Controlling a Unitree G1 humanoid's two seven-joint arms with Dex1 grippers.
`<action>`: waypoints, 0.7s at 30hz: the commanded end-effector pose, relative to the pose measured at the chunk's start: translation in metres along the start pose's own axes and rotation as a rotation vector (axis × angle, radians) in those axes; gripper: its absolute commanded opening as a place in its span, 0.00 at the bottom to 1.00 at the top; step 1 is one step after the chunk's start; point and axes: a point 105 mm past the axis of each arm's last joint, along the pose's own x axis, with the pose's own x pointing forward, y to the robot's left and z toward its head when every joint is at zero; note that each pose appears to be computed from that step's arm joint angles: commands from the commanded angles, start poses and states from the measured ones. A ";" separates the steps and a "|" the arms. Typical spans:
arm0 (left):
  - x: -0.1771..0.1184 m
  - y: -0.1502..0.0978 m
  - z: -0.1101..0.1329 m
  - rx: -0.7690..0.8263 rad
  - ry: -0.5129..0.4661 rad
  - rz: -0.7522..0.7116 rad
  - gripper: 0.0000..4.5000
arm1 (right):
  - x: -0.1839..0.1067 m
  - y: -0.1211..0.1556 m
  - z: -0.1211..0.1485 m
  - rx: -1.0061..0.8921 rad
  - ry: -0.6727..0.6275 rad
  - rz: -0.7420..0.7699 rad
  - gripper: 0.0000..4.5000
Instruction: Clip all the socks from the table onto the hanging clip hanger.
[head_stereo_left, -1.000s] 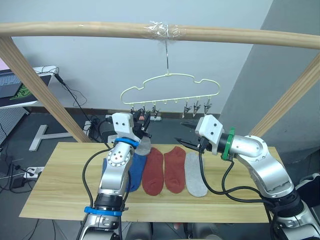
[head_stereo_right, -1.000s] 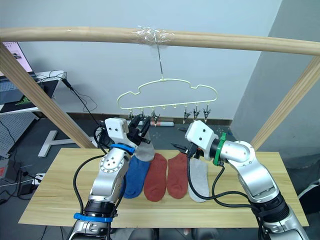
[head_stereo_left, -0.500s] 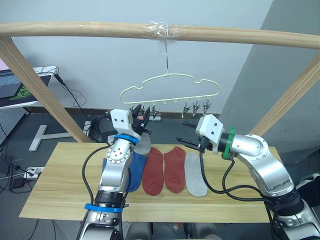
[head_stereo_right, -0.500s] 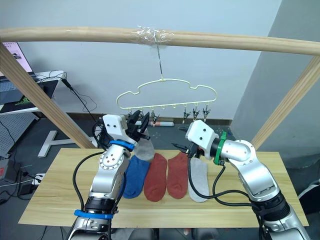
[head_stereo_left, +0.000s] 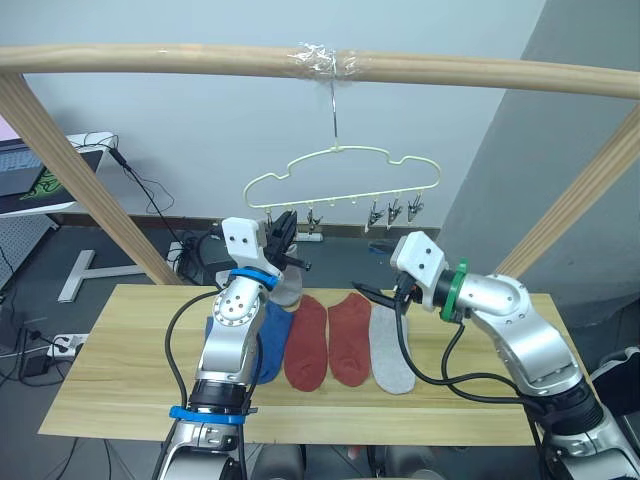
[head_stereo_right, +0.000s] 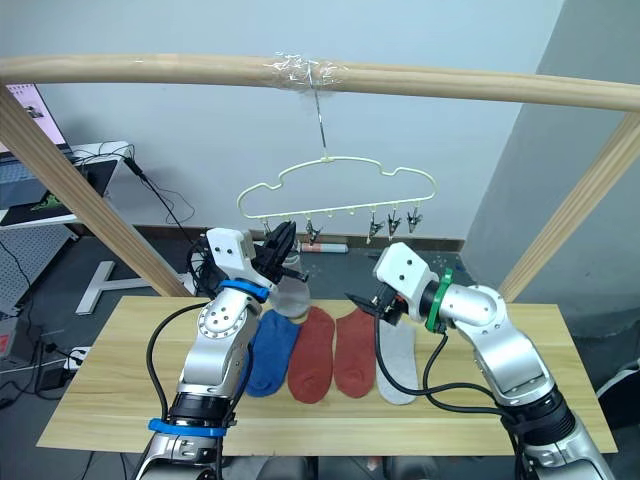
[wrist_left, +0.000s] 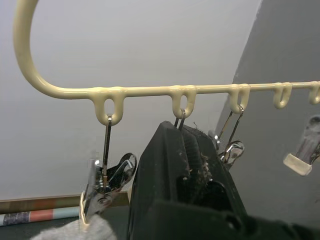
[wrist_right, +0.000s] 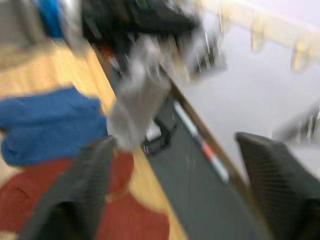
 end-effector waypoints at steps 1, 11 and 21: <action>0.003 -0.002 0.020 0.014 -0.060 -0.034 0.00 | 0.008 -0.003 -0.034 0.004 0.104 -0.114 0.99; 0.001 -0.004 0.019 0.016 -0.038 -0.069 0.00 | 0.022 0.008 -0.126 0.256 0.314 -0.324 0.99; 0.000 -0.001 0.016 0.013 -0.017 -0.069 0.00 | 0.033 0.019 -0.149 0.361 0.351 -0.337 0.87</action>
